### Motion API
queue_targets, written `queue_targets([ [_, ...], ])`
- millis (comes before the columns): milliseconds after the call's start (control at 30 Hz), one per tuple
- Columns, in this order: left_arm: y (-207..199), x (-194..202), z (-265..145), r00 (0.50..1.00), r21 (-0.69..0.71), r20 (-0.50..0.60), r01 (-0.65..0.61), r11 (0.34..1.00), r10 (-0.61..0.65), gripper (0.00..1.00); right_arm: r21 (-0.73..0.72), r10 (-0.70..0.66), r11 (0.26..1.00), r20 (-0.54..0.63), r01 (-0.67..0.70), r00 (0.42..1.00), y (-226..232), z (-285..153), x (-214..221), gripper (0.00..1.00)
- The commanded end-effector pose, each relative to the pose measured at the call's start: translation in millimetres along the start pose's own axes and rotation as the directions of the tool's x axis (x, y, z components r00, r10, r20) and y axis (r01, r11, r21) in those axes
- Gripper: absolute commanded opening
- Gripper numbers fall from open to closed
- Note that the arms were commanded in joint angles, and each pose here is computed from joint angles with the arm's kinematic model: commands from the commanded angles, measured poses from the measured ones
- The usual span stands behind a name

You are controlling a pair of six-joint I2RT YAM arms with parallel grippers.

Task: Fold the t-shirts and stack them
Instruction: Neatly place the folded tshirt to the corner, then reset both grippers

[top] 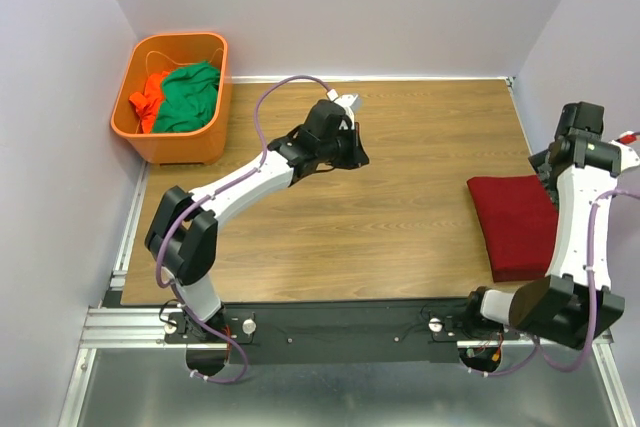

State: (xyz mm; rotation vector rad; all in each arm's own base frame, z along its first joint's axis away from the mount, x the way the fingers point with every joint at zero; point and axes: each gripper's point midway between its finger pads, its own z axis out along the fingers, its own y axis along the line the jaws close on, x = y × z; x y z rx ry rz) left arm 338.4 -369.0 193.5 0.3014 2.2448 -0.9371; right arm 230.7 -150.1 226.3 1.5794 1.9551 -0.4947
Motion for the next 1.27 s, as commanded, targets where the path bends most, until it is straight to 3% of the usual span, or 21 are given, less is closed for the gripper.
queue_targets([
  [0,-12.6,-13.2,-17.8,0.998,0.033,0.046,-0.033,0.999,0.031,0.00,-0.328,-0.044,0.944,-0.022,0.035,0.999,47.9,-13.4,7.9,1.00],
  [133,-12.9,-19.0,-25.2,0.997,0.027,0.069,-0.030,0.999,0.029,0.00,-0.529,-0.094,0.845,-0.013,0.073,0.995,81.6,-31.3,15.9,1.00],
  [200,-11.1,-22.9,-32.4,0.996,0.015,0.089,-0.026,1.000,0.025,0.00,-0.629,-0.183,0.765,-0.012,0.135,0.983,108.1,-49.0,47.0,1.00],
  [233,-8.0,-20.8,-31.3,0.996,0.006,0.088,-0.025,1.000,0.024,0.00,-0.626,-0.167,0.769,-0.002,0.129,0.986,110.5,-47.5,43.5,1.00],
  [300,-2.7,-23.7,-39.3,0.993,-0.004,0.118,-0.017,1.000,0.018,0.00,-0.658,-0.250,0.722,0.038,0.212,0.967,132.2,-67.1,76.3,1.00],
  [333,-4.5,-29.3,-48.5,0.989,-0.001,0.145,-0.015,1.000,0.015,0.00,-0.701,-0.322,0.662,0.051,0.264,0.945,149.5,-84.5,107.5,1.00],
  [433,11.7,-31.3,-58.9,0.982,-0.048,0.190,0.009,0.999,0.001,0.00,-0.744,-0.382,0.584,0.099,0.324,0.919,174.9,-105.9,149.7,1.00],
  [567,33.7,-39.1,-83.5,0.965,-0.130,0.264,0.042,0.991,-0.006,0.00,-0.807,-0.517,0.383,0.216,0.449,0.828,199.8,-151.3,236.3,1.00],
  [733,64.5,-41.9,-113.9,0.934,-0.233,0.358,0.103,0.967,-0.013,0.00,-0.864,-0.570,0.232,0.251,0.447,0.782,207.8,-168.6,284.5,1.00],
  [1067,85.3,-34.3,-125.5,0.922,-0.283,0.388,0.139,0.949,-0.019,0.02,-0.828,-0.605,0.220,0.299,0.516,0.738,202.0,-138.8,301.1,1.00],
  [1233,89.5,-37.6,-129.1,0.919,-0.287,0.395,0.139,0.948,-0.015,0.02,-0.824,-0.557,0.249,0.308,0.508,0.771,207.0,-140.7,290.4,1.00],
])
